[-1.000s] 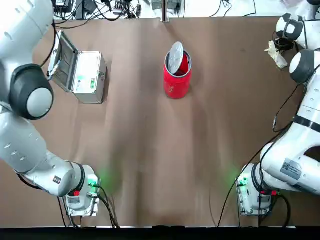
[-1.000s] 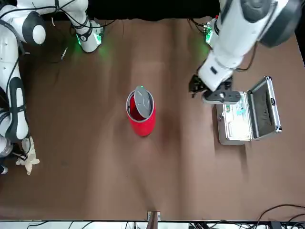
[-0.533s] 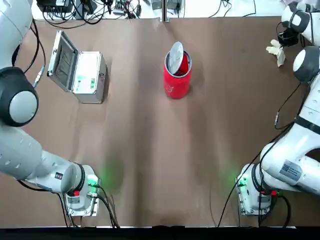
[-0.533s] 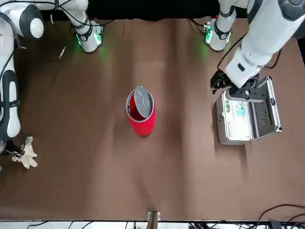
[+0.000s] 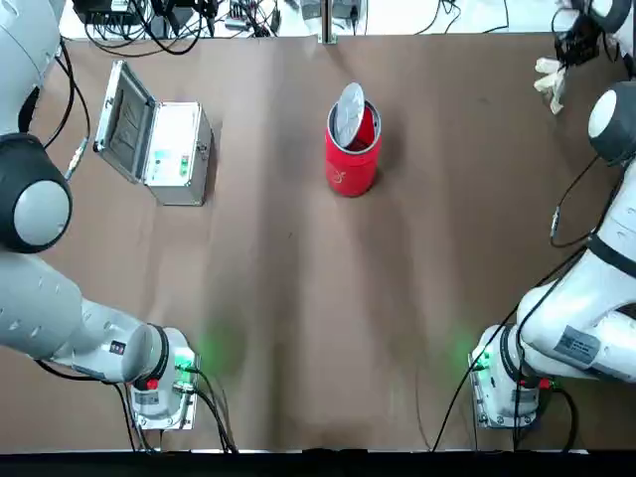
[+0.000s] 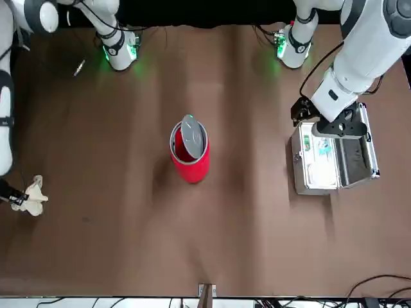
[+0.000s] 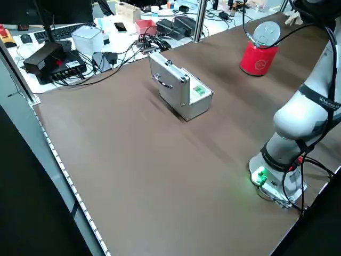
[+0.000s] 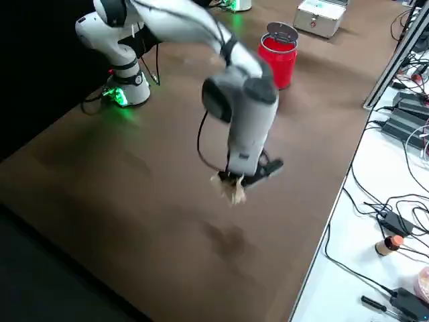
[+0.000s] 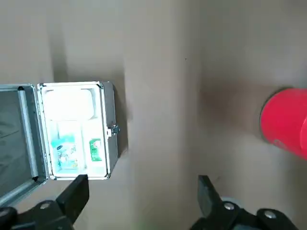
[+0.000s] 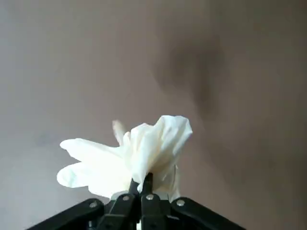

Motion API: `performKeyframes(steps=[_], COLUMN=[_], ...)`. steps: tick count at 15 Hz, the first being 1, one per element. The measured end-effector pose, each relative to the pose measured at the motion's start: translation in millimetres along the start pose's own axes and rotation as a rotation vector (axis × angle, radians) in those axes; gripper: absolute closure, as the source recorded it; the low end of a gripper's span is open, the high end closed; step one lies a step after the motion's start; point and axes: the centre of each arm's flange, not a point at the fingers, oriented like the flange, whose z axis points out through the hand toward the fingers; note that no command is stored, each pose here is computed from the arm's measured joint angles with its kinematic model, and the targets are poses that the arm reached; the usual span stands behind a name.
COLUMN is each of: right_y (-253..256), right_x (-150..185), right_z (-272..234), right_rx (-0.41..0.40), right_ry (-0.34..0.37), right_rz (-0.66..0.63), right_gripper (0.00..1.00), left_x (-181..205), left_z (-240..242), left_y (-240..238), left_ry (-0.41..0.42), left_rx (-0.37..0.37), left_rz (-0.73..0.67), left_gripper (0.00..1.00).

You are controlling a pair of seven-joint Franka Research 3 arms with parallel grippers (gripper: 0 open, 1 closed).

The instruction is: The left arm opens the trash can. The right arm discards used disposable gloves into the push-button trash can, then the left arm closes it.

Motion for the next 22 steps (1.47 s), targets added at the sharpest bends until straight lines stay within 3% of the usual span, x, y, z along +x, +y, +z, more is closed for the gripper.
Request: performKeyframes(steps=[3,6,9,12,22], right_y=[-54.0,-159.2,-273.4,-350.4,-427.5], right_x=[-39.5,-102.1,-169.5,-225.0,-297.3], right_z=[-65.1,-127.1,-152.0,-151.6,-133.5], right_rx=[0.057,0.063,0.09,0.129,0.357], right_ry=[-0.068,-0.106,-0.127,-0.176,-0.408], right_rz=[-0.052,-0.072,-0.083,-0.152,-0.318], right_gripper=[0.98,0.98,0.98,0.98,0.98], left_x=[-0.1,-0.1,-0.2,-0.3,-0.3], left_z=[0.3,2.9,4.7,4.6,5.0], left_y=[0.3,-0.1,-0.1,0.8,0.8], left_ry=[-0.001,-0.005,-0.008,-0.007,-0.008], left_rx=[0.0,0.001,0.002,0.002,0.002], left_rz=[0.001,0.001,0.002,0.003,0.004], left_gripper=[0.0,0.0,0.0,0.0,0.0])
